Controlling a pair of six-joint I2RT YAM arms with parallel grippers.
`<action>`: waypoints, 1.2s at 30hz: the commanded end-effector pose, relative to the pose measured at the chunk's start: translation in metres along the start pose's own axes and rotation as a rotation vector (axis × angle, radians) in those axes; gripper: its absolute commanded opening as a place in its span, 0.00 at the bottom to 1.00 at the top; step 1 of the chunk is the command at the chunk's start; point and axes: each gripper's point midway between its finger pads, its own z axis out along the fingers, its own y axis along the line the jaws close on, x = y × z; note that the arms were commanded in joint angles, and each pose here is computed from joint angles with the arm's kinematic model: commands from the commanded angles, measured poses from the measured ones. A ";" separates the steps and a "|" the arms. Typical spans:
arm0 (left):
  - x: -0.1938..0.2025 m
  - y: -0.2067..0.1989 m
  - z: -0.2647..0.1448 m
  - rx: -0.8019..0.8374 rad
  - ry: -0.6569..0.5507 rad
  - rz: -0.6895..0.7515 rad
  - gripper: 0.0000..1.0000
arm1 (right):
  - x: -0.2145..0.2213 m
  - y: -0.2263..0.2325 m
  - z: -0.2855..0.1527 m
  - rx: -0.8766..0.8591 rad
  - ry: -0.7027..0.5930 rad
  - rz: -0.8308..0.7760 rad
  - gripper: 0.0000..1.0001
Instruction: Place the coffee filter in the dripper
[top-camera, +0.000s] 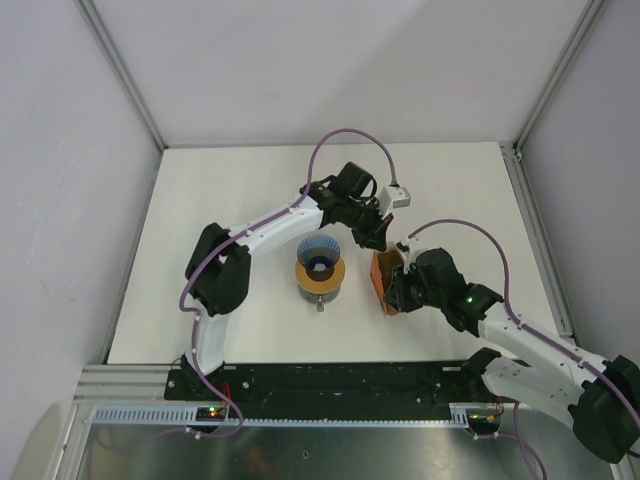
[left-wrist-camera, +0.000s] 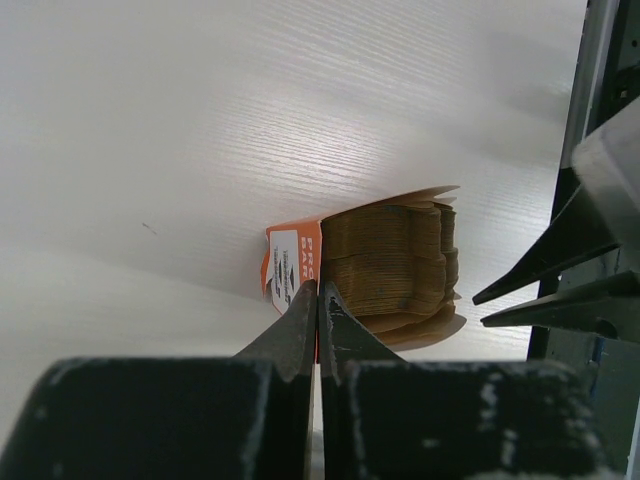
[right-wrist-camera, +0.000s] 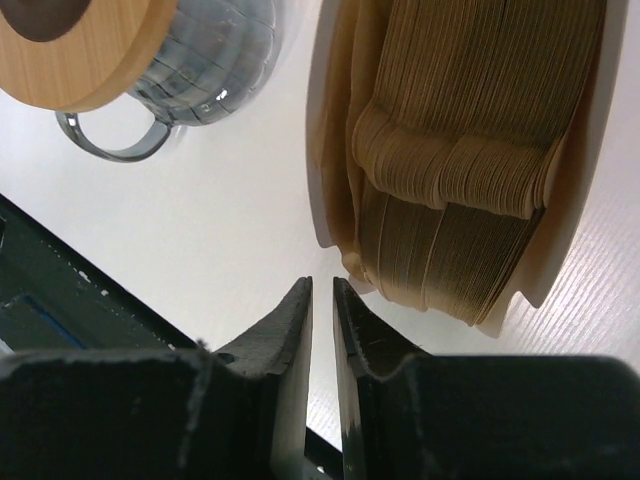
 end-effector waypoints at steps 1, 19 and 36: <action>-0.006 -0.013 -0.015 0.018 -0.012 0.018 0.00 | -0.003 -0.001 0.005 0.013 -0.023 0.013 0.19; -0.008 -0.015 -0.017 0.022 -0.018 0.016 0.00 | -0.009 0.003 0.013 -0.036 -0.029 0.023 0.18; -0.009 -0.015 -0.017 0.020 -0.020 0.028 0.00 | -0.002 -0.021 0.009 0.037 0.004 0.025 0.17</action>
